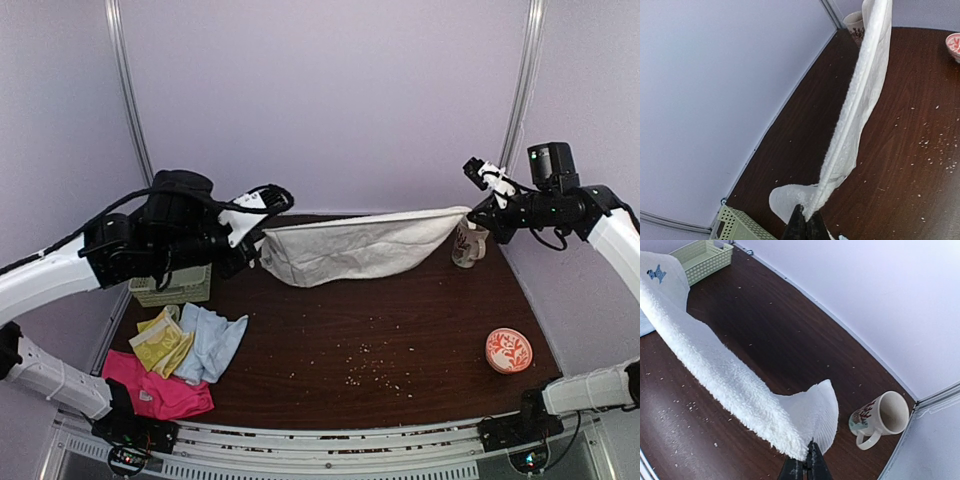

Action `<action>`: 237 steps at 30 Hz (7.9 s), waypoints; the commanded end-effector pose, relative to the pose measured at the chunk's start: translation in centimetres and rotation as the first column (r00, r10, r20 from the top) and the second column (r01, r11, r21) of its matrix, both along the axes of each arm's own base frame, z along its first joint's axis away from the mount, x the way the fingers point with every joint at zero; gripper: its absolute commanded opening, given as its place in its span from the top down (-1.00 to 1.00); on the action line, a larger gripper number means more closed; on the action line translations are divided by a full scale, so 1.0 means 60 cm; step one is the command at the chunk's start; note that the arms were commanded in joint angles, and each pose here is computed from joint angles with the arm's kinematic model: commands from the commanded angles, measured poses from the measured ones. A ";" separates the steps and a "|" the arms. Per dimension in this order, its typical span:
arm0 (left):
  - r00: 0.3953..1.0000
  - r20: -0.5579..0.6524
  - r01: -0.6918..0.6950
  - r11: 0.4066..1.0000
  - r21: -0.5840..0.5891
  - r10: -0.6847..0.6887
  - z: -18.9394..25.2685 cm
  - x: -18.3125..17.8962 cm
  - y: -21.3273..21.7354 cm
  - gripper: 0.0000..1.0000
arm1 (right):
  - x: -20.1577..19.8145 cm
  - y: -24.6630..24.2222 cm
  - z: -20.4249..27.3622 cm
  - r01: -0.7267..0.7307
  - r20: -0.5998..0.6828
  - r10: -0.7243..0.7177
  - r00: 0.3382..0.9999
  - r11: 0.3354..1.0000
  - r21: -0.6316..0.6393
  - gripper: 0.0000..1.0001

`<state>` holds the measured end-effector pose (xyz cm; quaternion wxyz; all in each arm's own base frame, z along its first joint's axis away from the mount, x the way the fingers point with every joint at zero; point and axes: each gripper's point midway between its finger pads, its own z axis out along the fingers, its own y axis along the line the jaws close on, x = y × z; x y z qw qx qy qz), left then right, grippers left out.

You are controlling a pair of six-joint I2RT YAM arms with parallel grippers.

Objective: Roll the towels
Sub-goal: Flatten out the towel at the center of the board, then move the towel to the center of the board, then pick up the towel from the center of the board.

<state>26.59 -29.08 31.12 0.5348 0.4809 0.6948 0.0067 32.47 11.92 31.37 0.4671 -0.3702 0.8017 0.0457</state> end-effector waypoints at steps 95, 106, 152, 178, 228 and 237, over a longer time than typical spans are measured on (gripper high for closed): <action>0.716 -0.679 -0.278 0.959 -0.064 0.162 -0.304 0.112 0.016 -0.16 | -0.065 0.010 -0.359 -0.324 -0.677 0.083 0.731 0.916 -0.238 0.26; 0.732 -0.635 -0.514 0.812 -0.276 0.247 -0.291 0.244 0.022 -0.36 | 0.151 -0.010 -0.366 0.153 -0.491 -0.215 0.844 0.975 -0.164 0.34; 0.625 -0.739 -0.553 0.810 -0.193 0.251 -0.332 0.308 0.097 0.07 | 0.238 0.028 -0.278 0.118 -0.372 -0.119 0.920 0.993 -0.027 0.27; 0.479 -0.757 -0.535 0.832 0.150 0.444 -0.464 0.287 0.044 0.14 | 0.202 0.044 -0.338 0.019 -0.509 -0.044 0.860 0.998 -0.054 0.24; 0.507 -0.690 -0.544 0.813 0.209 0.517 -0.460 0.287 0.091 1.00 | 0.232 -0.018 -0.449 0.136 -0.539 -0.290 0.791 0.942 -0.307 0.21; 0.506 -0.694 -0.538 0.816 0.211 0.513 -0.470 0.287 0.090 1.00 | 0.249 -0.008 -0.461 0.144 -0.555 -0.285 0.782 0.948 -0.285 0.19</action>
